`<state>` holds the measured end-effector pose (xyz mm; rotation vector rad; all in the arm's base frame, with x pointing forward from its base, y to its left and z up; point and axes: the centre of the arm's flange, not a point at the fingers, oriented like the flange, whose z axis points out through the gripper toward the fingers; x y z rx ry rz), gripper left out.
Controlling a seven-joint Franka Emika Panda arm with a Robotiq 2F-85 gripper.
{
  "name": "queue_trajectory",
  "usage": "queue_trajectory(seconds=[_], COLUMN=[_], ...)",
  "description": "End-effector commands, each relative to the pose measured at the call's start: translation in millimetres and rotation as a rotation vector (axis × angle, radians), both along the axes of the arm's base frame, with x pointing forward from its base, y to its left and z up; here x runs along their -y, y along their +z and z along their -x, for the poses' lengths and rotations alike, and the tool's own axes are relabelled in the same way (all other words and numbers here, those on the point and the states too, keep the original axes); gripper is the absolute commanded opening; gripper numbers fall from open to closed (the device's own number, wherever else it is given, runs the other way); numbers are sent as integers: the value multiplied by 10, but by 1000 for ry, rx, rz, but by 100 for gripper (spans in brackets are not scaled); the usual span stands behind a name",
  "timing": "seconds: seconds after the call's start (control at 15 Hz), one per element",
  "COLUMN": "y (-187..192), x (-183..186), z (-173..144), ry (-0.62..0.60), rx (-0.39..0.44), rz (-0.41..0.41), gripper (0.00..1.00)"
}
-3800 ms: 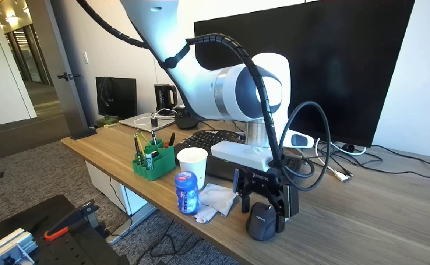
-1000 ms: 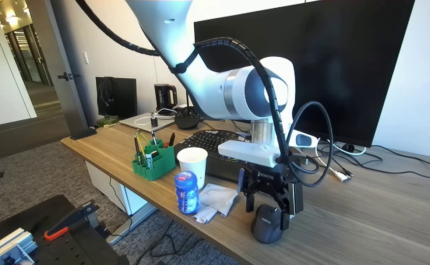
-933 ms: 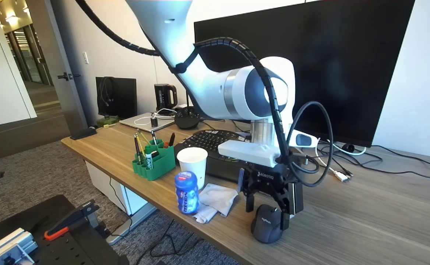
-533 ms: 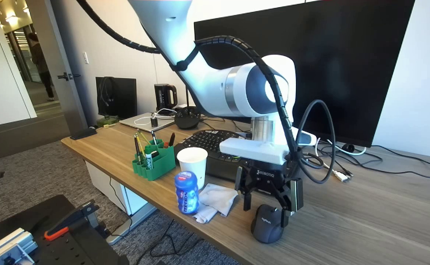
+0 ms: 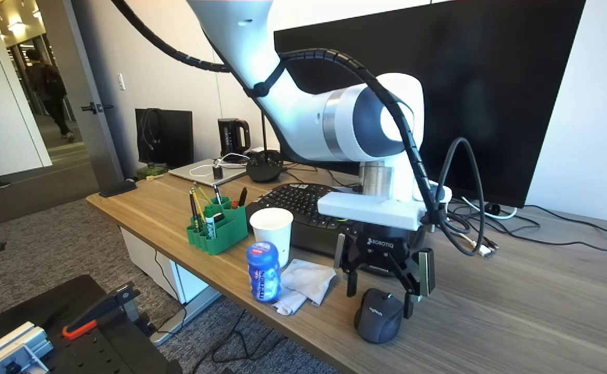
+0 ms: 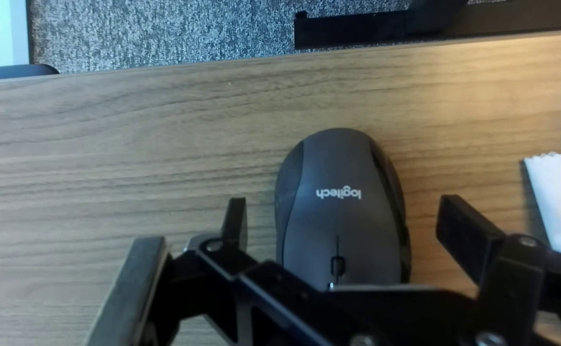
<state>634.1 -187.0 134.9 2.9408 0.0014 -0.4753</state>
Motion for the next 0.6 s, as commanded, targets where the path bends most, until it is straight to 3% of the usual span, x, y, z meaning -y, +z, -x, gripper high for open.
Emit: queue_trajectory(seconds=[0.0,0.53], y=[0,61], x=[58,94], z=[-93,-25], ry=[-12,-4], rx=[2,18], rz=[-12,-30], gripper=[100,100])
